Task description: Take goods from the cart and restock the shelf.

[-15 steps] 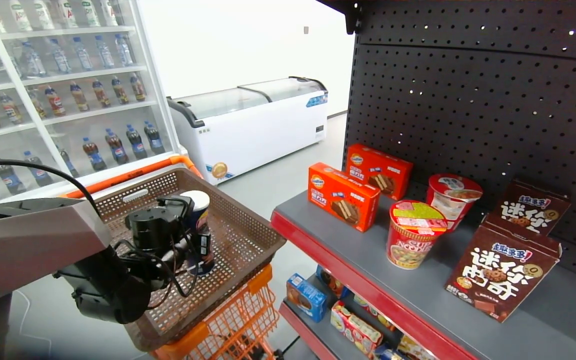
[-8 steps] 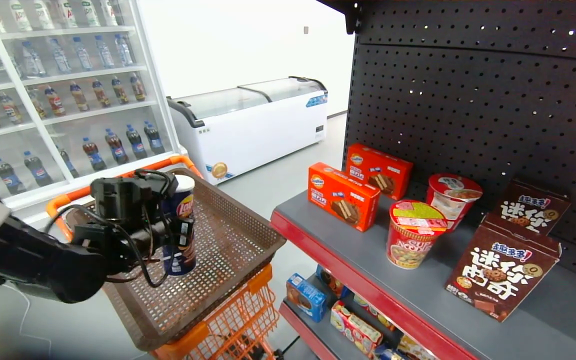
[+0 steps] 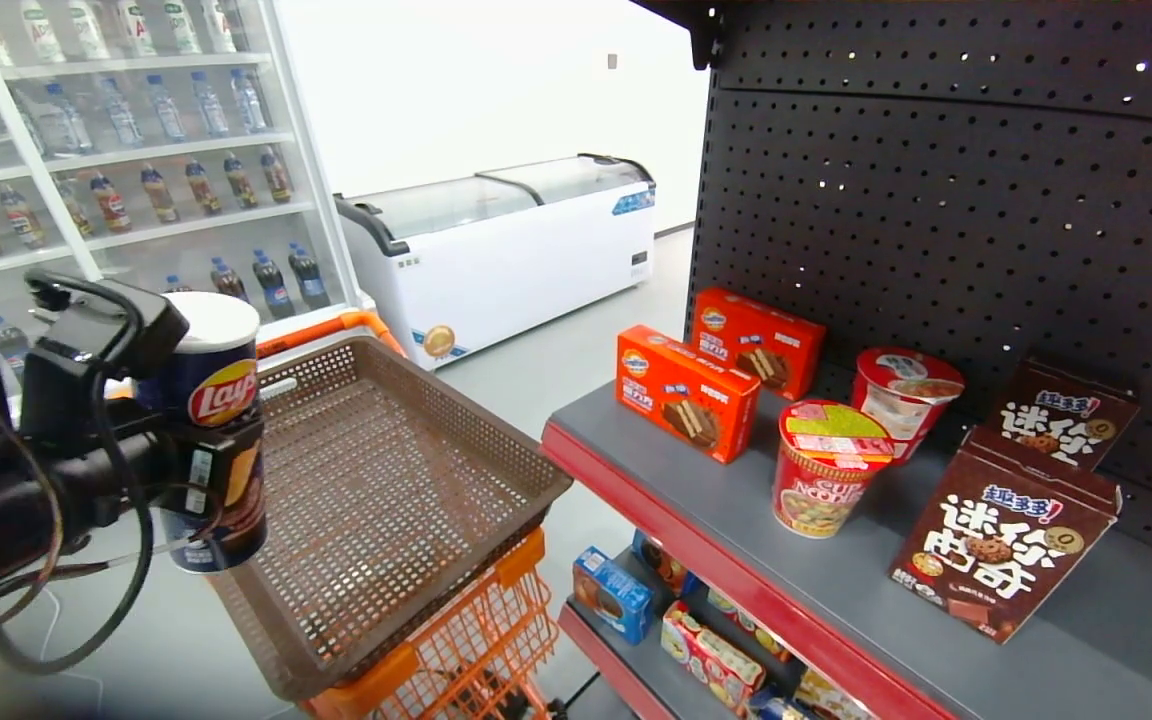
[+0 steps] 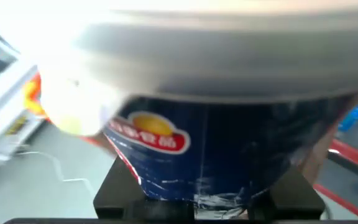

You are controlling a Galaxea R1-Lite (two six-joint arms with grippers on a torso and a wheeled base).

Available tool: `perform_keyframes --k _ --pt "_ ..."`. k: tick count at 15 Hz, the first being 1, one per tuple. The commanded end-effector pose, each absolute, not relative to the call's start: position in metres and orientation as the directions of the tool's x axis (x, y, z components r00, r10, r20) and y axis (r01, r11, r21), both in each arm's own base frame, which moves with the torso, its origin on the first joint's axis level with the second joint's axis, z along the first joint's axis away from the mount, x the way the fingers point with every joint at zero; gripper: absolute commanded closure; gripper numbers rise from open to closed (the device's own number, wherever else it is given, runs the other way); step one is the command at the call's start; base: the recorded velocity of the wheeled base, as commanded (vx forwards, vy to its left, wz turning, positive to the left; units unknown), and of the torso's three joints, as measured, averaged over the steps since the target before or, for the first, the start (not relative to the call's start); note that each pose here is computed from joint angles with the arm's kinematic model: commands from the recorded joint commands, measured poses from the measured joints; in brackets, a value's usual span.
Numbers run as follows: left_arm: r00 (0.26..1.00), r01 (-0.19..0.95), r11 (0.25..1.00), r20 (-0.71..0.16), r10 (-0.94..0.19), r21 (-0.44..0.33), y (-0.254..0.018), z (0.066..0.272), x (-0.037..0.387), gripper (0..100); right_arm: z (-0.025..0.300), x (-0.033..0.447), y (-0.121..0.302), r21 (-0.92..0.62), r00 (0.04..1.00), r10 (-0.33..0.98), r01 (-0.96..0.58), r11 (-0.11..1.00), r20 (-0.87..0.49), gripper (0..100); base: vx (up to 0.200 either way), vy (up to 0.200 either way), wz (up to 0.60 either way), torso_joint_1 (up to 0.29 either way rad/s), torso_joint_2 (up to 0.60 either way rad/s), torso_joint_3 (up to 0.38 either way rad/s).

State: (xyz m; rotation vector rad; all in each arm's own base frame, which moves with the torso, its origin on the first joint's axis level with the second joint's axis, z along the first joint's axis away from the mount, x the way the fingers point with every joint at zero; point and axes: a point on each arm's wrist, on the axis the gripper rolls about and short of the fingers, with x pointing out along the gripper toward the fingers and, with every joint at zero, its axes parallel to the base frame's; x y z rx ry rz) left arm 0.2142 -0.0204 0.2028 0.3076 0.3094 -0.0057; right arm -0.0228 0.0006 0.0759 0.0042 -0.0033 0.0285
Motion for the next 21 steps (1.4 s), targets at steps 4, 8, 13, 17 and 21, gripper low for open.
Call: perform_keyframes --k 4,8,13,17,21 --pt "0.965 -0.031 0.932 -0.232 0.122 0.36 -0.004 0.215 0.189 100 0.076 -0.023 0.001 0.004 1.0 0.029 -0.029 1.0 0.005 0 0.0 0.0 0.0 0.0 0.0 0.0" --pt "0.967 -0.003 0.945 -0.238 0.085 0.327 -0.005 0.22 0.186 100 0.076 -0.023 0.001 0.004 1.0 0.029 -0.029 1.0 0.005 0 0.0 0.0 0.0 0.0 0.0 0.0" --pt "0.964 0.177 0.963 -0.232 -0.129 0.201 -0.01 0.221 0.177 100 0.076 -0.023 0.001 0.004 1.0 0.029 -0.029 1.0 0.005 0 0.0 0.0 0.0 0.0 0.0 0.0" --pt "0.951 0.222 0.957 -0.26 -0.169 0.188 -0.011 0.215 0.181 100 0.076 -0.023 0.001 0.004 1.0 0.029 -0.029 1.0 0.005 0 0.0 0.0 0.0 0.0 0.0 0.0" --pt "0.9 0.381 0.917 -0.277 -0.337 0.121 -0.011 0.205 0.176 100 0.076 -0.023 0.001 0.004 1.0 0.029 -0.029 1.0 0.005 0 0.0 0.0 0.0 0.0 0.0 0.0"
